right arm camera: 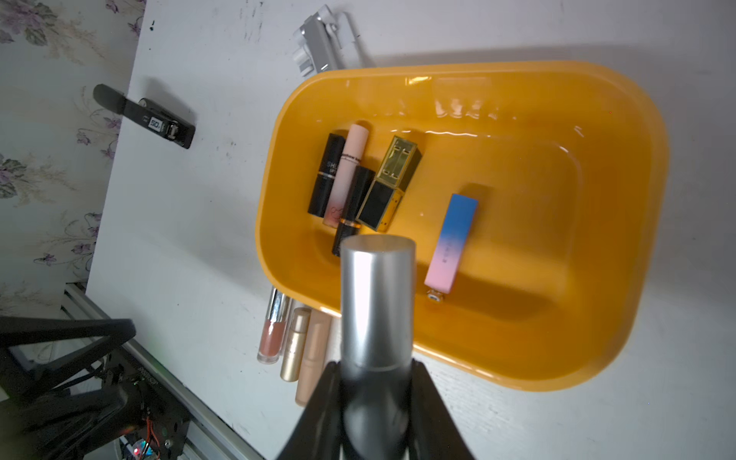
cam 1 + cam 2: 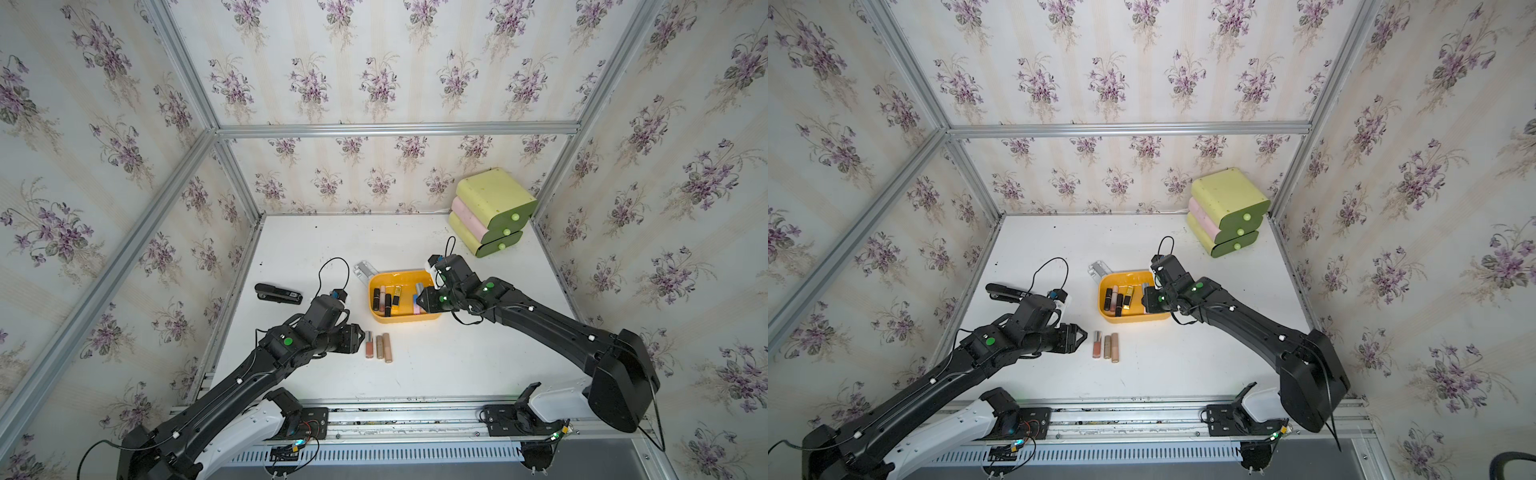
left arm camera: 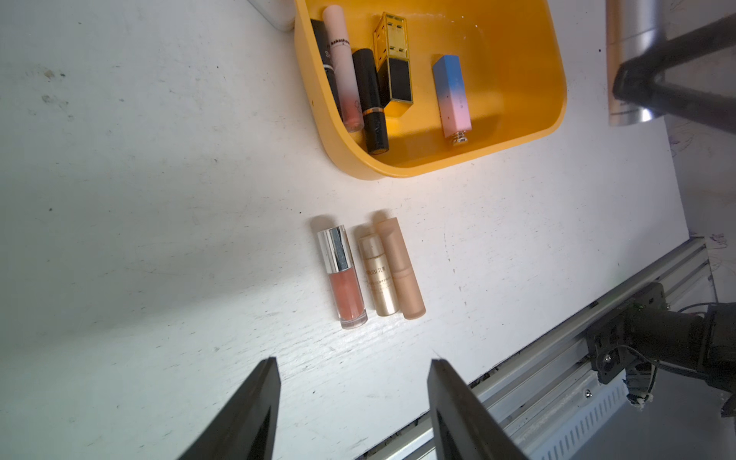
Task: Put the lipstick into the storage box
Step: Pick up the lipstick at the center of the board, then place the lipstick in the storage box.
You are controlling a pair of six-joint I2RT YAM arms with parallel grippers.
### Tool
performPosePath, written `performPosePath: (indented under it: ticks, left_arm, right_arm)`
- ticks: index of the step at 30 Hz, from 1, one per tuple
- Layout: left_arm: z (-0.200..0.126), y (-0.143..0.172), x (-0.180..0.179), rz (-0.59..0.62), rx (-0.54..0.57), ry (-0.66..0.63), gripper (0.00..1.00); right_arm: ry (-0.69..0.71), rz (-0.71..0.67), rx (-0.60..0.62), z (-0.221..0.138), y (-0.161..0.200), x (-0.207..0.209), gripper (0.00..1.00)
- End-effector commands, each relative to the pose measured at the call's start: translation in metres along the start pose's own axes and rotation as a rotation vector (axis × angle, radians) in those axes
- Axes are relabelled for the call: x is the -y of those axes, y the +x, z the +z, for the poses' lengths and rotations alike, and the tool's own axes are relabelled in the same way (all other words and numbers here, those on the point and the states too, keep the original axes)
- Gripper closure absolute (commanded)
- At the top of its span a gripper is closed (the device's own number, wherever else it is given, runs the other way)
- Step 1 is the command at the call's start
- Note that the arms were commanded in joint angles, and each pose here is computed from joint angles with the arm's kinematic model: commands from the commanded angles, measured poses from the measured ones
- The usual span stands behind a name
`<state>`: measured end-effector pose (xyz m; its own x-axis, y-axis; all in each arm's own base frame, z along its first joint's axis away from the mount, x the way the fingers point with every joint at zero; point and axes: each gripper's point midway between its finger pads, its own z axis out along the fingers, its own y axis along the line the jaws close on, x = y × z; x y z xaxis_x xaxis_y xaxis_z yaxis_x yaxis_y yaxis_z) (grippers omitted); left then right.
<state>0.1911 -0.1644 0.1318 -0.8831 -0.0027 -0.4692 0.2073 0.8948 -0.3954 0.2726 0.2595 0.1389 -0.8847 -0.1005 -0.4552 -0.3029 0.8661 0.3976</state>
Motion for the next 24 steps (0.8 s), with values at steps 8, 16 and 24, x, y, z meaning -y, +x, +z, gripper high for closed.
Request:
performPosePath:
  ticks: [8,16,24]
  left_arm:
    - [0.008,0.004,-0.006,0.007,-0.031,-0.004,0.41]
    - [0.015,0.007,-0.012,0.005,-0.056,-0.012,0.41]
    - [0.023,0.006,-0.013,-0.003,-0.075,-0.001,0.41]
  right_arm:
    - [-0.007,-0.026,-0.058,0.042,-0.015,0.008,0.82]
    - [-0.017,-0.009,-0.109,0.077,-0.015,0.01,0.83]
    - [-0.023,0.01,-0.133,0.094,-0.012,0.011,0.83]
